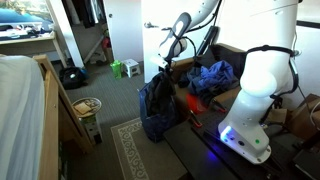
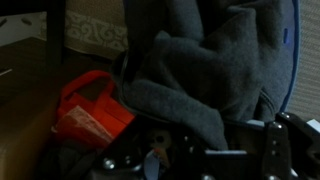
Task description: Put the brown clothing on the bed in the laundry hamper
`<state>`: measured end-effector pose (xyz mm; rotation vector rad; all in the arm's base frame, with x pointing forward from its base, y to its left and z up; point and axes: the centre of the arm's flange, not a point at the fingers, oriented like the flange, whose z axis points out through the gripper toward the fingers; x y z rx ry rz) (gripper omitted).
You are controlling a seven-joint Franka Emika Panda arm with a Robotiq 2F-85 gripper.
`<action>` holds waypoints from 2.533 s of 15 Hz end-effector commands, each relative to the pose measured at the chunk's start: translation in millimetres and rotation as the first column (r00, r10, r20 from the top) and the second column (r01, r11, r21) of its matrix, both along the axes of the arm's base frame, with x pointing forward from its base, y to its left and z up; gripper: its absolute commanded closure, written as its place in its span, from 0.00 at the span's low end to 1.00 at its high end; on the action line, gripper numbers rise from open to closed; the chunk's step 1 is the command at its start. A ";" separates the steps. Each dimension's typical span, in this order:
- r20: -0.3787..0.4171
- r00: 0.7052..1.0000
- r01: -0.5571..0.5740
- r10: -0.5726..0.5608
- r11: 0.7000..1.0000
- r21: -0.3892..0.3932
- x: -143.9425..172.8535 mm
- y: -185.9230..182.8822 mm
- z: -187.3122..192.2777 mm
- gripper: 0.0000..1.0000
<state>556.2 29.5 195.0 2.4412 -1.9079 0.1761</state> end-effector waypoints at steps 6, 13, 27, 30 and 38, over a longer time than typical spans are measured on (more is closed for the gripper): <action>-0.069 0.997 0.034 -0.024 0.987 0.155 73.5 -54.3 -51.2 1.00; -0.179 0.979 -0.063 0.097 0.980 0.190 104.7 -3.5 -73.0 1.00; -0.453 0.882 -0.028 0.127 0.976 0.218 133.5 1.1 -184.3 1.00; -0.474 0.870 -0.027 0.132 0.975 0.220 134.2 5.2 -198.2 1.00; -0.462 0.879 -0.048 0.121 0.985 0.167 119.6 13.6 -168.4 0.51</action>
